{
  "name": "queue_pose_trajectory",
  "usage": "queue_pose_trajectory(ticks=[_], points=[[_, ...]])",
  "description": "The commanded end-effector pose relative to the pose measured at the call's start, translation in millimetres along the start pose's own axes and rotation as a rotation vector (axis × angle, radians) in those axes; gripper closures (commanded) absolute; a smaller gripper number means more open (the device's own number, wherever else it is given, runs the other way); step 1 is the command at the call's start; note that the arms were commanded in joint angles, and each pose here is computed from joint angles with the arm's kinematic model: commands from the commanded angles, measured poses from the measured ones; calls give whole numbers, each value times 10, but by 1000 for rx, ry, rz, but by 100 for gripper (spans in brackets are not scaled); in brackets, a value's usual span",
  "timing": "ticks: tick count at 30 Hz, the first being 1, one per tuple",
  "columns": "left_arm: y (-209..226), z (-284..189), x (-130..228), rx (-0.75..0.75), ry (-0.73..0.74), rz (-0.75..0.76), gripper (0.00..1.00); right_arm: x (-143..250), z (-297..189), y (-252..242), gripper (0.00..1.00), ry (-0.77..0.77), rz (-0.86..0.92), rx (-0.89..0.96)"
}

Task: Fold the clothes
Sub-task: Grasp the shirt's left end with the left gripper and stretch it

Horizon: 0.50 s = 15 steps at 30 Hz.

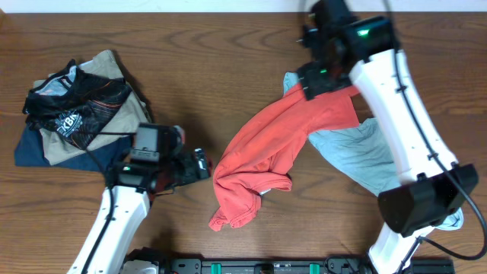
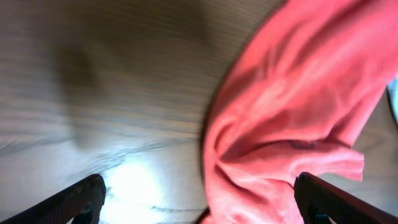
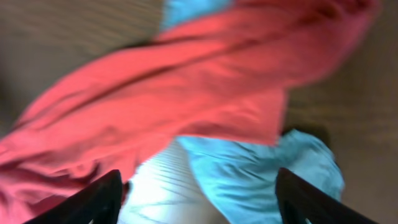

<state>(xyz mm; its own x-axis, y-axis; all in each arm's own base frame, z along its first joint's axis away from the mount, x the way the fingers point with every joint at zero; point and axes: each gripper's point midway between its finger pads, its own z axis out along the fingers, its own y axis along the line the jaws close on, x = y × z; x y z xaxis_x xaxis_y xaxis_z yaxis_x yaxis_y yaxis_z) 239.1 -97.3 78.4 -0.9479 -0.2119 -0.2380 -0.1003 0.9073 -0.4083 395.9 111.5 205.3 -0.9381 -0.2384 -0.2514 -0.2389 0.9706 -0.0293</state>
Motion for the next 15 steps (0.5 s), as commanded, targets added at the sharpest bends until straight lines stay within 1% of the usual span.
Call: queue_pose_trajectory(ticks=[1, 6, 11, 12, 13, 15], points=[[-157, 107, 54, 18, 37, 86, 2, 159, 136, -331, 21, 68, 138, 18], [-243, 388, 202, 10, 127, 138, 2, 501, 406, -621, 21, 193, 229, -8], [-238, 659, 327, -19, 202, 85, 2, 830, 699, -613, 21, 300, 222, -77], [-235, 703, 347, -24, 213, 79, 0, 885, 755, -592, 21, 315, 215, -85], [-235, 748, 372, -28, 225, 75, 9, 947, 828, -577, 21, 331, 210, -90], [-258, 812, 421, -21, 248, 81, 33, 1046, 961, -553, 20, 352, 209, -92]])
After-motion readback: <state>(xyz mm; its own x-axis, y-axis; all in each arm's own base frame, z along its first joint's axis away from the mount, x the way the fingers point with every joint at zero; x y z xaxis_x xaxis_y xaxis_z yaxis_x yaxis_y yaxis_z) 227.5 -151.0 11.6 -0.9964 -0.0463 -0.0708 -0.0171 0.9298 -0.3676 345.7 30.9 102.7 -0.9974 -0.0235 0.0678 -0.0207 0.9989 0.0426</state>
